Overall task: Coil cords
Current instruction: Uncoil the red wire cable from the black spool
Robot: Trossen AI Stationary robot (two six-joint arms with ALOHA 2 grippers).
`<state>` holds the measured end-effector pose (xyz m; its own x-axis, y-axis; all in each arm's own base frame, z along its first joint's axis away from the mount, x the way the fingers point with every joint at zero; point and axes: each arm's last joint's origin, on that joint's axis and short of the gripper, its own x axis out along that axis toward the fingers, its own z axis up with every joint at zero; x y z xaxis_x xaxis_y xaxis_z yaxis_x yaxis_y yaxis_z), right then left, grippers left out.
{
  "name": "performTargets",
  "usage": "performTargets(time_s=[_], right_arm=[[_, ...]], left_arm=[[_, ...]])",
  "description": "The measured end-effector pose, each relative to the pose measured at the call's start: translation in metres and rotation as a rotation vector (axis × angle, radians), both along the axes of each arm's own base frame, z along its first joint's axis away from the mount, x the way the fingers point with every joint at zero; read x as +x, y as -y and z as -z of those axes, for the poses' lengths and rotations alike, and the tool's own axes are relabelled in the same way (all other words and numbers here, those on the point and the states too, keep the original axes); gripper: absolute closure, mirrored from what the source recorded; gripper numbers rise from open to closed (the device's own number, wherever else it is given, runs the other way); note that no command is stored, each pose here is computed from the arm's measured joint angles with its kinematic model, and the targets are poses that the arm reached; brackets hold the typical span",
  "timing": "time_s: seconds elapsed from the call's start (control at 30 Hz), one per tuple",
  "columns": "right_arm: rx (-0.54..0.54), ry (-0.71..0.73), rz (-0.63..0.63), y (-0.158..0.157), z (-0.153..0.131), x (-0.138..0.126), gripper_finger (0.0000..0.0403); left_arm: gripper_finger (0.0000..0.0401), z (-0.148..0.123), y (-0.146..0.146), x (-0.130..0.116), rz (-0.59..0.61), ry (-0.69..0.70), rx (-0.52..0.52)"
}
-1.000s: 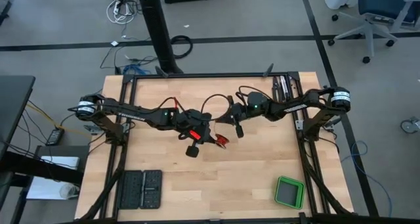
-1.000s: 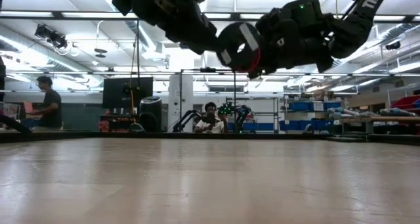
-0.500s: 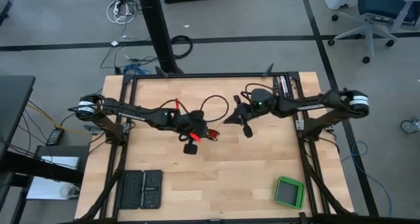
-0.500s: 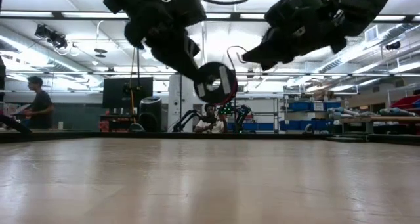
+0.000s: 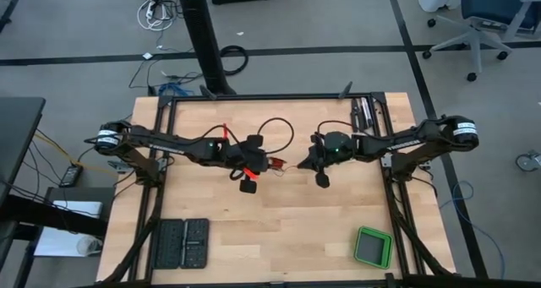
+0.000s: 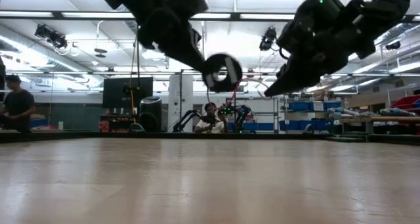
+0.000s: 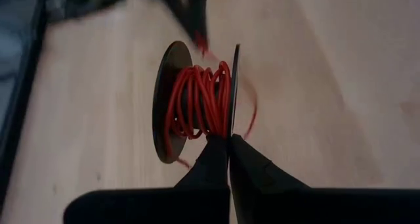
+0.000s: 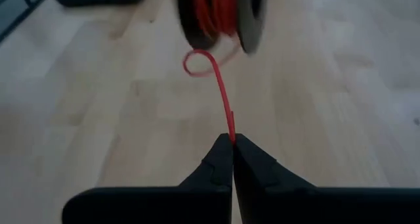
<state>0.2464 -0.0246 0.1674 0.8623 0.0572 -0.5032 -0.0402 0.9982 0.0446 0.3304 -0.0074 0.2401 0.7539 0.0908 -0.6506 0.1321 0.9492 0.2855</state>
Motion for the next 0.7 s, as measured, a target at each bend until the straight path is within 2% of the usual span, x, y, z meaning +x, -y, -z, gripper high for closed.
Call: performTargets(time_s=[0.3, 0.5, 0.7], right_arm=[[0.035, 0.188, 0.09, 0.015, 0.004, 0.016, 0.0403], [0.046, 0.36, 0.193, 0.029, -0.017, 0.032, 0.0403], [0.012, 0.455, 0.233, 0.042, -0.043, 0.042, 0.0403]], left_arm=[[0.0401, -0.022, 0.008, 0.012, 0.236, 0.24, -0.124], [0.0401, -0.018, 0.01, 0.011, 0.259, 0.232, -0.156], [0.0401, -0.008, 0.01, 0.008, 0.257, 0.196, -0.216]])
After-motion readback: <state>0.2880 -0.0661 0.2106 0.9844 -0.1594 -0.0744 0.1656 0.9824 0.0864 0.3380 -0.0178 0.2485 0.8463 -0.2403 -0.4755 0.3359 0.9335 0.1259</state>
